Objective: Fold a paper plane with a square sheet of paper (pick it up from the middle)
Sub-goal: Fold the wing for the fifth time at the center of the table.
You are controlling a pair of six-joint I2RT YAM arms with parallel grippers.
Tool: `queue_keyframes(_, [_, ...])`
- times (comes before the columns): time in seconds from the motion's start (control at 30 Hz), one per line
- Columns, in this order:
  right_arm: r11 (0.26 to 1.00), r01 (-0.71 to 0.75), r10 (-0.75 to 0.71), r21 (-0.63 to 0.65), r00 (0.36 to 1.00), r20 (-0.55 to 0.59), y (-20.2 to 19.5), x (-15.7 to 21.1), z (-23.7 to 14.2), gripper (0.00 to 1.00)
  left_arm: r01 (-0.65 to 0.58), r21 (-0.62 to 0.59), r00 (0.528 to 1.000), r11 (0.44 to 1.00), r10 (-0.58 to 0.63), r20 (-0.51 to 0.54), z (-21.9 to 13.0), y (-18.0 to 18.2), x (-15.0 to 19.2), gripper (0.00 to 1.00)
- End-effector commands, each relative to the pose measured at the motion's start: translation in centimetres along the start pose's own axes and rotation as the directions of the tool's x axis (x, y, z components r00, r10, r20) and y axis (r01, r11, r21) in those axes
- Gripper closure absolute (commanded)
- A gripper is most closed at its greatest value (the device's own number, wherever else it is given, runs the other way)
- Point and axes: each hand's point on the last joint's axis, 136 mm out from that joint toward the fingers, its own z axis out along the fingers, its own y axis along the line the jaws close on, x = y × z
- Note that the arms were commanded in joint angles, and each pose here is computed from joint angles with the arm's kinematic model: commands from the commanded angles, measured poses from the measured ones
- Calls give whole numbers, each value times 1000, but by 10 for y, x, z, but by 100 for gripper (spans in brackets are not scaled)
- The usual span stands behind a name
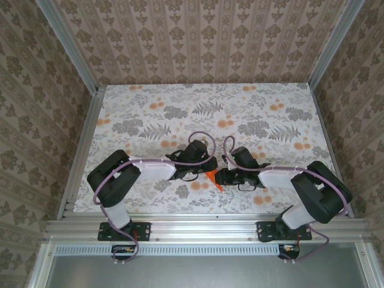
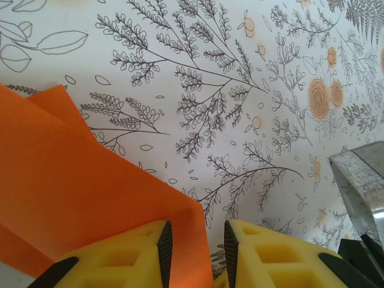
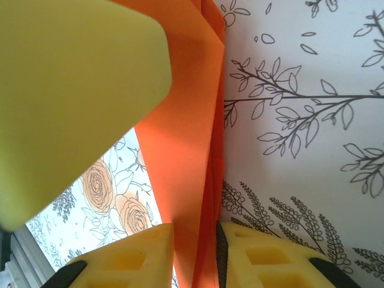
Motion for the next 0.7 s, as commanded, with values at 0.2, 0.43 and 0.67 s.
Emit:
queue_keyframes(0.2, [998,-57,56,-25,997,-44,-2,13,6,75,9,6,1000,1000,-9,-28,6,5,5,68])
queue_keyframes(0.43, [998,-68,68,-2,996,-57,-5,13,7,74,-25,80,1000,996,26,-16,-2,-15,6,66])
queue_keyframes(0.67, [997,-72,71,-6,996,-56,-3,11,7,74,-31,82,999,996,33,-21,0,-14,9,65])
